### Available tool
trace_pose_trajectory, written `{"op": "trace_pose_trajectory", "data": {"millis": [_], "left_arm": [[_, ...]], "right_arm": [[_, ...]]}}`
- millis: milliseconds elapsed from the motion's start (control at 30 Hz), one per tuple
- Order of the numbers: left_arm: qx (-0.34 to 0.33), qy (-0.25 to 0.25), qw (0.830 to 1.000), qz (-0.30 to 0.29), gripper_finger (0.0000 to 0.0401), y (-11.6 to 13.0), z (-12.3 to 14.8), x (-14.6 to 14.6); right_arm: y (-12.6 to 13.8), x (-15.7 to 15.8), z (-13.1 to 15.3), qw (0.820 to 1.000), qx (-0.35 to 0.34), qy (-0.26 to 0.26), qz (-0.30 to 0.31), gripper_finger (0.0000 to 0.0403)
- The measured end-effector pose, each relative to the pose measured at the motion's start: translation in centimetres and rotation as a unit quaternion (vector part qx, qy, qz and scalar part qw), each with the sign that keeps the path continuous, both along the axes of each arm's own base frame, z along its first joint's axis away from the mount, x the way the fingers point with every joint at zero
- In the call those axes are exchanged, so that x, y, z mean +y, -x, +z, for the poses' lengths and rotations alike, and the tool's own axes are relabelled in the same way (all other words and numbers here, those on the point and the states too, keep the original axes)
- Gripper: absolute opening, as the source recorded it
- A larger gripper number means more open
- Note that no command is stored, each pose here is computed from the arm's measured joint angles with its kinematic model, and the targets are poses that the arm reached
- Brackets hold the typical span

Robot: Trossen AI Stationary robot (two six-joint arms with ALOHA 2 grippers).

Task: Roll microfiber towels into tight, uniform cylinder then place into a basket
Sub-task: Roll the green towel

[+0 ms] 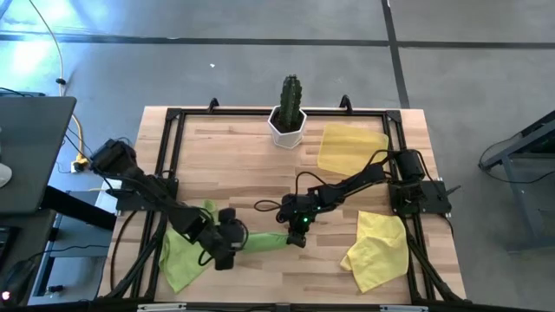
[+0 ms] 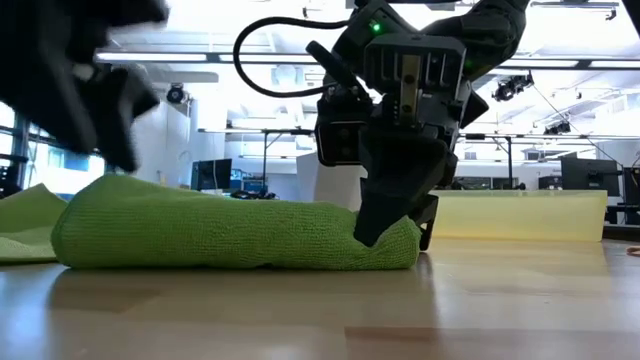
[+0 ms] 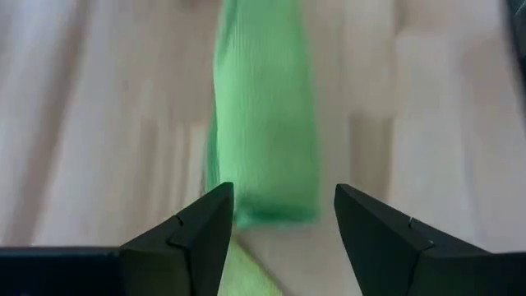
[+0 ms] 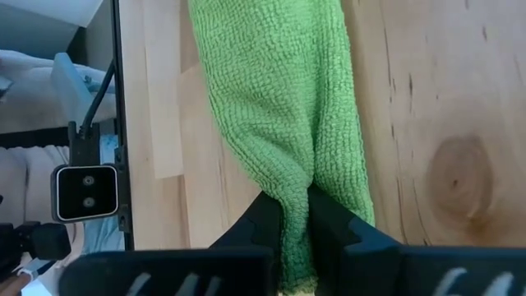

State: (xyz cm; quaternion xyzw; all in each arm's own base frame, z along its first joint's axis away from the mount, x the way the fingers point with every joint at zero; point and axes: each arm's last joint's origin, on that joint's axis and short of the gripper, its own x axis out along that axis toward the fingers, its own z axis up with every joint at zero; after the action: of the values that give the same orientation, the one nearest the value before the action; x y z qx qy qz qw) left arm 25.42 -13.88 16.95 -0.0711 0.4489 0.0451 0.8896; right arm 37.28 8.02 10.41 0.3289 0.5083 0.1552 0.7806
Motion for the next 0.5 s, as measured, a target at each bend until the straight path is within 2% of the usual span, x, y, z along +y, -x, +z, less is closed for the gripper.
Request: {"op": "trace_pose_trajectory", "data": {"millis": [100,200,400,500], "left_arm": [[-0.047,-0.029,0.998,-0.026,0.0202,-0.8,1.4,-0.7],[-0.078,-0.061,0.993,-0.062,0.0202,-1.2,1.7,-1.3],[-0.033,-0.089,0.993,-0.067,0.0202,-2.0,-1.1,-1.1],[-0.007,-0.077,0.995,-0.064,0.0202,-2.7,-2.9,-1.1]], "right_arm": [[0.0,0.0,0.0,1.000,-0.005,0.002,0.005,0.0016],[0.0,0.0,0.0,1.000,-0.007,0.004,0.006,0.0016],[0.0,0.0,0.1,1.000,-0.012,0.007,0.007,0.0016],[-0.1,0.0,0.1,1.000,-0.014,0.008,0.007,0.0016]]}}
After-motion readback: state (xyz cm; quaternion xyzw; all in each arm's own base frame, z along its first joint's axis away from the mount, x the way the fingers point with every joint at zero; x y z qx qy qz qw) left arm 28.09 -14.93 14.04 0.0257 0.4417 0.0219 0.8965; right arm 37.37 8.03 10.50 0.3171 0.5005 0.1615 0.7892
